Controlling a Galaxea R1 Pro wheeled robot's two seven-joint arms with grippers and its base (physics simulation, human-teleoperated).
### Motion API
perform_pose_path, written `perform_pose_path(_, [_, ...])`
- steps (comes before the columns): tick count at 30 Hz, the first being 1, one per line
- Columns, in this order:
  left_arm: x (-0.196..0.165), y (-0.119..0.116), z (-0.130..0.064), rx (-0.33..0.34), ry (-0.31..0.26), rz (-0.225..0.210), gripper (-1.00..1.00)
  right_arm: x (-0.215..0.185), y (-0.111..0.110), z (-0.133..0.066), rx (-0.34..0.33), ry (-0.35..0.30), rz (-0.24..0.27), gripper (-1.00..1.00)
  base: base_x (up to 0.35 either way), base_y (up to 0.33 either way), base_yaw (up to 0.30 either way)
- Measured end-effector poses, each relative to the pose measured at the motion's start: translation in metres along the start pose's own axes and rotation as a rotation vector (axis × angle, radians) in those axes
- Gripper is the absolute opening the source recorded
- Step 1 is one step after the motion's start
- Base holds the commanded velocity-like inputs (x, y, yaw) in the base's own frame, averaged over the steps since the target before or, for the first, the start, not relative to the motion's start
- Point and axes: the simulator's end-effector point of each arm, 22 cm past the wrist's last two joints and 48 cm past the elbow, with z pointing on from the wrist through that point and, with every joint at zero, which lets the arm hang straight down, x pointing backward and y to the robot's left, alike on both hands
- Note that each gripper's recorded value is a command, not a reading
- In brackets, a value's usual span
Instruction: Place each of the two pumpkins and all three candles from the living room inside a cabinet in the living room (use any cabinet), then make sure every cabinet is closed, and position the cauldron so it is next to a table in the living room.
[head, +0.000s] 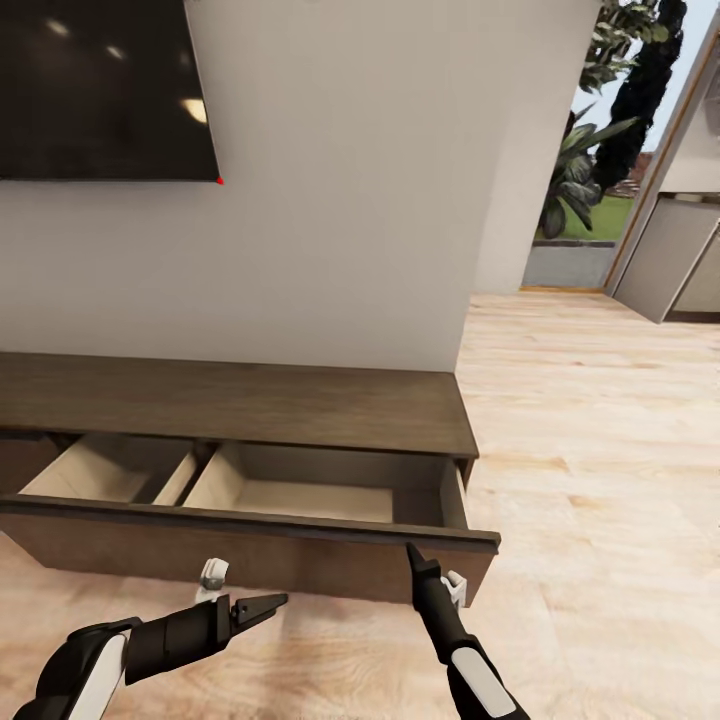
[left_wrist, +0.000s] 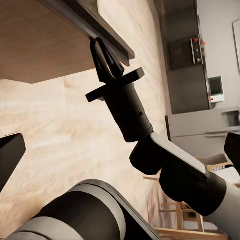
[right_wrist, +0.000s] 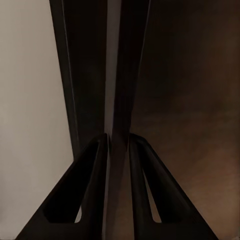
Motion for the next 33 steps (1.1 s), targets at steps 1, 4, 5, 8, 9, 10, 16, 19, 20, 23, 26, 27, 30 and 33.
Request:
perform_pose_path(1, [0.0000, 0.0000, 0.0000, 0.000, 0.000, 0.000, 1.00, 0.0002, 0.0000, 0.0000, 0.000, 0.001, 0.000, -1.00, -0.103, 0.000, 0.000])
perform_pose_path(4, [0.0000, 0.0000, 0.0000, 0.000, 0.000, 0.000, 1.00, 0.0006, 0.0000, 0.0000, 0.000, 0.002, -0.001, -1.00, -0.124, 0.000, 0.000])
perform_pose_path(5, [0.0000, 0.0000, 0.0000, 0.000, 0.000, 0.000, 1.00, 0.0008, 0.0000, 0.0000, 0.000, 0.002, -0.001, -1.00, -0.112, 0.000, 0.000])
perform_pose_path(8, [0.0000, -0.0001, 0.0000, 0.000, 0.000, 0.000, 1.00, 0.0011, 0.0001, 0.0000, 0.000, 0.003, -0.001, -1.00, -0.110, 0.000, 0.000])
perform_pose_path(9, [0.0000, 0.0000, 0.0000, 0.000, 0.000, 0.000, 1.00, 0.0014, 0.0000, 0.0000, 0.000, 0.004, -0.002, -1.00, -0.131, 0.000, 0.000])
perform_pose_path(10, [0.0000, 0.0000, 0.0000, 0.000, 0.000, 0.000, 1.00, 0.0016, 0.0001, 0.0000, 0.000, 0.004, -0.002, -1.00, -0.067, 0.000, 0.000])
perform_pose_path(16, [0.0000, -0.0001, -0.0001, 0.000, 0.000, 0.000, 1.00, 0.0020, 0.0002, 0.0000, 0.000, 0.005, -0.003, -1.00, -0.073, 0.000, 0.000])
perform_pose_path(19, [0.0000, -0.0001, 0.0000, 0.000, 0.000, 0.000, 1.00, 0.0021, 0.0001, 0.0000, 0.000, 0.005, -0.003, -1.00, -0.059, 0.000, 0.000])
perform_pose_path(20, [0.0000, -0.0001, 0.0000, 0.000, 0.000, 0.000, 1.00, 0.0021, 0.0001, 0.0000, 0.000, 0.005, -0.003, -1.00, -0.041, 0.000, 0.000])
perform_pose_path(23, [0.0000, -0.0001, 0.0000, 0.000, 0.000, 0.000, 1.00, 0.0021, 0.0001, 0.0000, 0.000, 0.006, -0.003, -1.00, -0.061, 0.000, 0.000])
perform_pose_path(26, [0.0000, -0.0001, 0.0000, 0.000, 0.000, 0.000, 1.00, 0.0026, 0.0001, 0.0000, 0.000, 0.007, -0.004, -1.00, -0.106, 0.000, 0.000])
perform_pose_path(27, [0.0000, -0.0001, 0.0000, 0.000, 0.000, 0.000, 1.00, 0.0026, 0.0001, 0.0000, 0.000, 0.007, -0.004, -1.00, -0.059, 0.000, 0.000])
perform_pose_path(30, [0.0000, -0.0001, 0.0000, 0.000, 0.000, 0.000, 1.00, 0.0029, 0.0001, 0.0000, 0.000, 0.008, -0.004, -1.00, -0.102, 0.000, 0.000])
perform_pose_path(33, [0.0000, -0.0001, 0.0000, 0.000, 0.000, 0.000, 1.00, 0.0031, 0.0002, 0.0000, 0.000, 0.008, -0.004, -1.00, -0.067, 0.000, 0.000])
